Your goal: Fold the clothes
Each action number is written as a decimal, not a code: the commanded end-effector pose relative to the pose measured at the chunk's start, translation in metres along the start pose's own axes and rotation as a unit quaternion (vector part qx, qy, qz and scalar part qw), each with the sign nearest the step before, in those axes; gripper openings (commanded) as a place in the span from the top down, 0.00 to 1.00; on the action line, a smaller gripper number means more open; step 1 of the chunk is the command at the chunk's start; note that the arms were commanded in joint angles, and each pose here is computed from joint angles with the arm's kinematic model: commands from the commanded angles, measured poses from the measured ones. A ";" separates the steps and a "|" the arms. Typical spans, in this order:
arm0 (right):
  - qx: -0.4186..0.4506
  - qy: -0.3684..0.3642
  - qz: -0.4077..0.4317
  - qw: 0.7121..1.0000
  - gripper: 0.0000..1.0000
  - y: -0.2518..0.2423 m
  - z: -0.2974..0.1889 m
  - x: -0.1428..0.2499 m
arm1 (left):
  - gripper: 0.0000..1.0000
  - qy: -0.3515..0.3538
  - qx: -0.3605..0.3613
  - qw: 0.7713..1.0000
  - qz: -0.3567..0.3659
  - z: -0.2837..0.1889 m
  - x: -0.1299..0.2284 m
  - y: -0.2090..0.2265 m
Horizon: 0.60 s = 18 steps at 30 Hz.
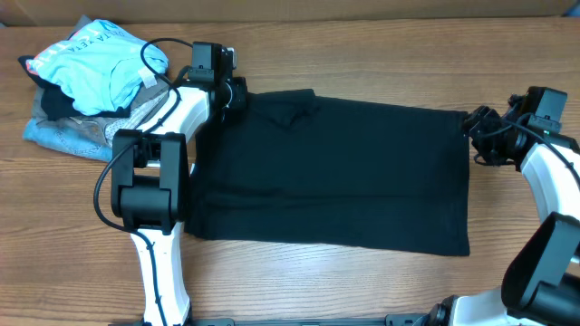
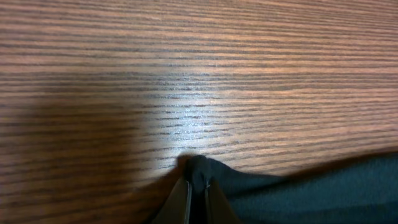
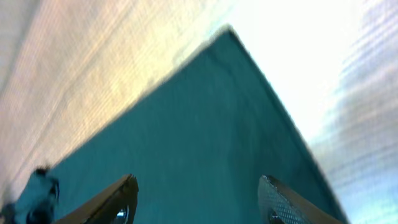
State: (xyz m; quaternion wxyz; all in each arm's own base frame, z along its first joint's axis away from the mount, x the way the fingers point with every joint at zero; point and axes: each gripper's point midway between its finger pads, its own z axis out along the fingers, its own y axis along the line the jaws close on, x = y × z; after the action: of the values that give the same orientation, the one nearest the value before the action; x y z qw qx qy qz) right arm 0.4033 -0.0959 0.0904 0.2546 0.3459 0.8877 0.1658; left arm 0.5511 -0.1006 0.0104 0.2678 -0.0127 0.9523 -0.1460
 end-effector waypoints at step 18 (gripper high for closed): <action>0.034 -0.073 -0.064 0.995 0.34 -0.039 0.101 -0.041 | 0.96 -0.008 0.075 0.997 -0.005 -0.053 -0.022 -0.038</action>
State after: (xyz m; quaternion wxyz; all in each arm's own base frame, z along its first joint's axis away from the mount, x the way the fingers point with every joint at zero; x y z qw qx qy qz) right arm 0.4623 -0.1346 0.0146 0.3173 0.3159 0.8871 0.1119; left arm 0.5383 -0.1109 0.0509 0.2617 -0.0037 0.9468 -0.1873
